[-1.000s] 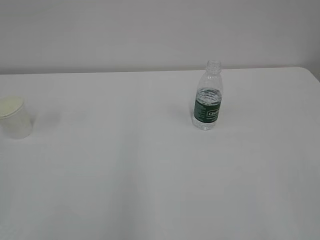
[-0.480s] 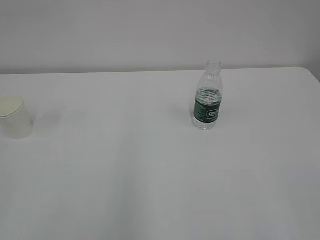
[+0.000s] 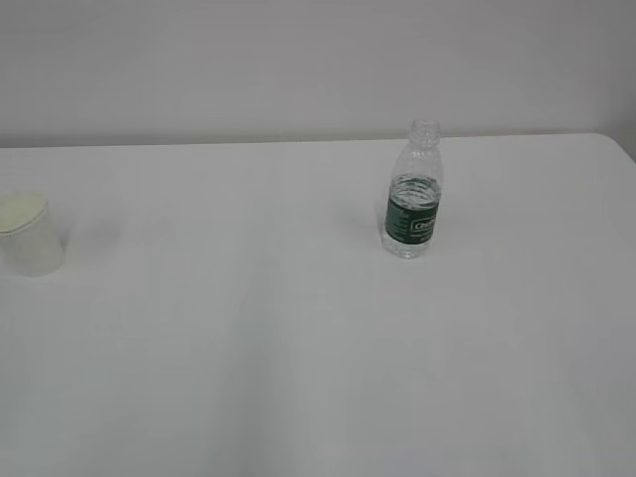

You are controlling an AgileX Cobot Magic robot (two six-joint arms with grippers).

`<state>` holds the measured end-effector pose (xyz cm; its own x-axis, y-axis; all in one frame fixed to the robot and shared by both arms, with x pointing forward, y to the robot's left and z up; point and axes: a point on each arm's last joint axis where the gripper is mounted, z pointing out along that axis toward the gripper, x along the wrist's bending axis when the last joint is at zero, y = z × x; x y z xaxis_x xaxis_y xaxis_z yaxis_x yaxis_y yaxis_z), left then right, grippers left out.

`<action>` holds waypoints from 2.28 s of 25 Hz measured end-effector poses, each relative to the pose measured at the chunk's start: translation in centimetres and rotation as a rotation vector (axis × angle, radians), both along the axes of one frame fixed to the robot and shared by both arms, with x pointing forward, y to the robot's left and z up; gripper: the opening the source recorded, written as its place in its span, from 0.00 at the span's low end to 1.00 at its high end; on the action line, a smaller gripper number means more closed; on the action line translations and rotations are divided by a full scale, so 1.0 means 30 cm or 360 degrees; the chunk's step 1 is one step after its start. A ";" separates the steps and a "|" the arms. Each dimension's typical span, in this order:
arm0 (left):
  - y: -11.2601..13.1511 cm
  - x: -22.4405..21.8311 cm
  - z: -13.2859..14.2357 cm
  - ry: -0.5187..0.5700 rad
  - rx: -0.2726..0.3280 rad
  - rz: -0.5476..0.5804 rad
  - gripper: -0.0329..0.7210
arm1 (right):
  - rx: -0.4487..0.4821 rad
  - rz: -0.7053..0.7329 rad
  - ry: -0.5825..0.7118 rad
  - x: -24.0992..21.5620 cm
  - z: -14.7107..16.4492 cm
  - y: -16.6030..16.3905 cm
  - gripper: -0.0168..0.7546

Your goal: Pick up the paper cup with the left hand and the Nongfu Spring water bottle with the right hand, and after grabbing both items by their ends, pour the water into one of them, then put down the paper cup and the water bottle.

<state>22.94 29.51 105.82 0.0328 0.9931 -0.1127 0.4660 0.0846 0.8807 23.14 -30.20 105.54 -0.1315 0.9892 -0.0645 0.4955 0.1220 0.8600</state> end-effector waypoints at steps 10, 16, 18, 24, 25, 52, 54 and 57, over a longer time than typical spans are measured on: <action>0.000 -0.005 0.021 -0.0038 -0.0001 0.0001 0.75 | 0.0008 0.0004 -0.0027 0.002 0.005 0.001 0.76; 0.000 0.035 0.026 0.0053 -0.0001 0.0002 0.75 | 0.0020 0.0010 -0.0061 0.002 0.015 0.003 0.76; 0.000 0.053 0.030 0.0069 -0.0002 0.0004 0.75 | 0.0037 0.0020 -0.0073 0.002 0.018 0.006 0.76; 0.000 0.106 0.049 0.0081 -0.0006 0.0011 0.75 | 0.0067 0.0043 0.0015 0.047 0.035 0.020 0.76; 0.000 0.115 0.052 0.0075 -0.0007 0.0013 0.75 | 0.0068 0.0044 0.0024 0.060 0.042 0.022 0.76; 0.013 0.228 0.080 0.0013 0.0066 0.0060 0.75 | 0.0039 0.0107 -0.0117 0.209 0.105 0.047 0.76; 0.013 0.230 0.084 -0.0011 0.0065 0.0062 0.75 | 0.0045 0.0106 -0.0145 0.217 0.111 0.048 0.76; 0.014 0.234 0.091 -0.0054 0.0063 0.0063 0.75 | 0.0051 0.0102 -0.0197 0.230 0.121 0.049 0.76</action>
<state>29.95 29.91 108.55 -0.0037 0.9973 -0.0727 0.4330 0.0671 0.8989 30.04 -28.73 109.16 -0.1876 0.9808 -0.0526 0.3774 0.1214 0.9181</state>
